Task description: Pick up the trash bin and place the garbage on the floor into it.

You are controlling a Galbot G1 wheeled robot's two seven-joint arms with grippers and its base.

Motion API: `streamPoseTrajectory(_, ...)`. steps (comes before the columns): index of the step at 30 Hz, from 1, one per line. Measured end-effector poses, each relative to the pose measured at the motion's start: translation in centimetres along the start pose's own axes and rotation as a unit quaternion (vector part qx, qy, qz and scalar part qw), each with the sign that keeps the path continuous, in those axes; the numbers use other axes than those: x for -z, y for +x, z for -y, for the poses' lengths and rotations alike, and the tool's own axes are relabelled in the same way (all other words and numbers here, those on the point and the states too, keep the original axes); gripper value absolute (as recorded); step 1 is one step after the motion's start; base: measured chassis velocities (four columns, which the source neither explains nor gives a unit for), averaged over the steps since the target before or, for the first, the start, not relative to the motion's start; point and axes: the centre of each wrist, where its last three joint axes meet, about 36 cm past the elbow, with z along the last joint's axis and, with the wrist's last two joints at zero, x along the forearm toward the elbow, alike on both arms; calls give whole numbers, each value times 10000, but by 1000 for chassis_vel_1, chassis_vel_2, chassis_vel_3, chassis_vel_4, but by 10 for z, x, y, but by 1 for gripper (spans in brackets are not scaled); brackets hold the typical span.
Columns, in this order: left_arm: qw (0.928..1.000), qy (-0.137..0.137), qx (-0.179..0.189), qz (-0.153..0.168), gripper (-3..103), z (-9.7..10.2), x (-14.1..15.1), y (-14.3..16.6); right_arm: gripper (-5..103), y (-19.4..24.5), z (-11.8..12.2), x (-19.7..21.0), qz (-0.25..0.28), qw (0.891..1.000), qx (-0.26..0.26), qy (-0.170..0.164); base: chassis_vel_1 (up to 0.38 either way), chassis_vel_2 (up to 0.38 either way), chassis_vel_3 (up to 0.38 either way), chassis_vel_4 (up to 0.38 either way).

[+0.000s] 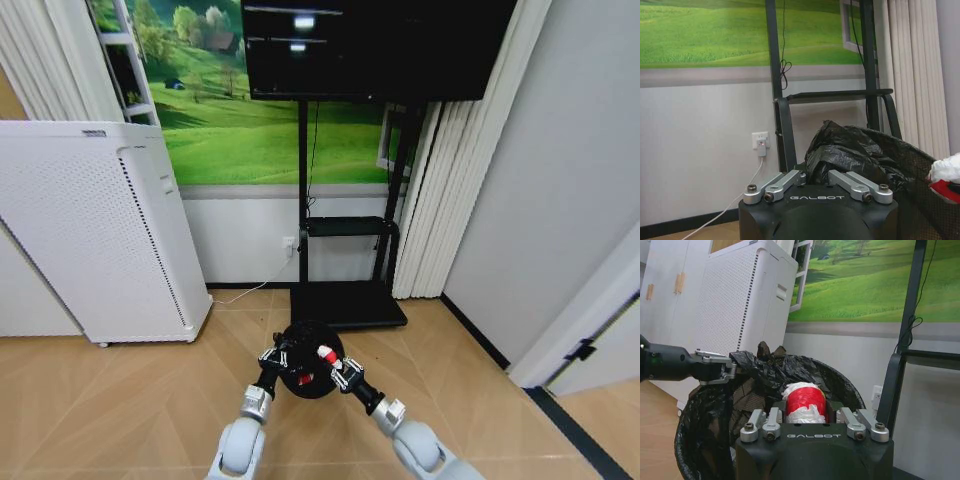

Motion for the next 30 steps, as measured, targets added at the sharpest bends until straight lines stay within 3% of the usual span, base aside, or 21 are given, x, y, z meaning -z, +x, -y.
streamPoseTrajectory(4,10000,-16,9,38,7,0,2,2,57,4,3,-1,-12,10000,-3,67,0,0,0,0)
streamPoseTrajectory(7,10000,-18,19,86,7,-1,6,4,73,8,5,-2,0,9999,-11,150,0,0,0,0)
streamPoseTrajectory(9,10000,-17,23,88,7,-1,6,4,73,8,5,-2,-1,9999,-21,155,0,0,0,0)
streamPoseTrajectory(10,10000,-15,28,93,7,-1,6,4,84,9,4,-3,-3,9998,-78,155,0,0,0,0)
streamPoseTrajectory(12,9999,-12,30,96,7,-1,6,4,84,9,4,-3,-4,9998,-117,154,0,0,0,0)
streamPoseTrajectory(14,9999,-3,68,118,7,-4,8,5,95,13,8,-2,-121,9986,-506,71,0,0,0,0)
streamPoseTrajectory(15,9999,-3,68,118,7,-4,8,5,95,13,8,-2,-121,9986,-506,71,0,0,0,0)
streamPoseTrajectory(16,9999,-1,98,143,7,-7,10,5,100,17,11,0,-264,9959,-851,-137,0,0,0,0)
streamPoseTrajectory(20,9997,-11,145,182,7,-14,13,7,100,25,22,-3,-335,9896,-1328,-437,0,0,0,0)
streamPoseTrajectory(22,9993,-6,235,281,7,-25,21,12,100,40,42,-17,-438,9821,-1761,-512,0,0,0,0)
streamPoseTrajectory(25,9990,-12,284,333,7,-31,26,16,100,49,52,-24,-573,9770,-2000,-465,0,0,0,0)
streamPoseTrajectory(27,9984,-24,376,413,7,-41,35,24,100,68,68,-33,-1040,9626,-2481,-332,0,0,0,0)
streamPoseTrajectory(28,9981,-34,423,448,7,-47,39,28,100,75,73,-33,-1273,9538,-2699,-355,0,0,0,0)
streamPoseTrajectory(29,9981,-34,423,448,7,-47,39,28,100,75,73,-33,-1273,9538,-2699,-355,0,0,0,0)
streamPoseTrajectory(30,9977,-42,479,481,7,-53,44,34,100,81,78,-31,-1484,9438,-2919,-439,0,0,0,0)
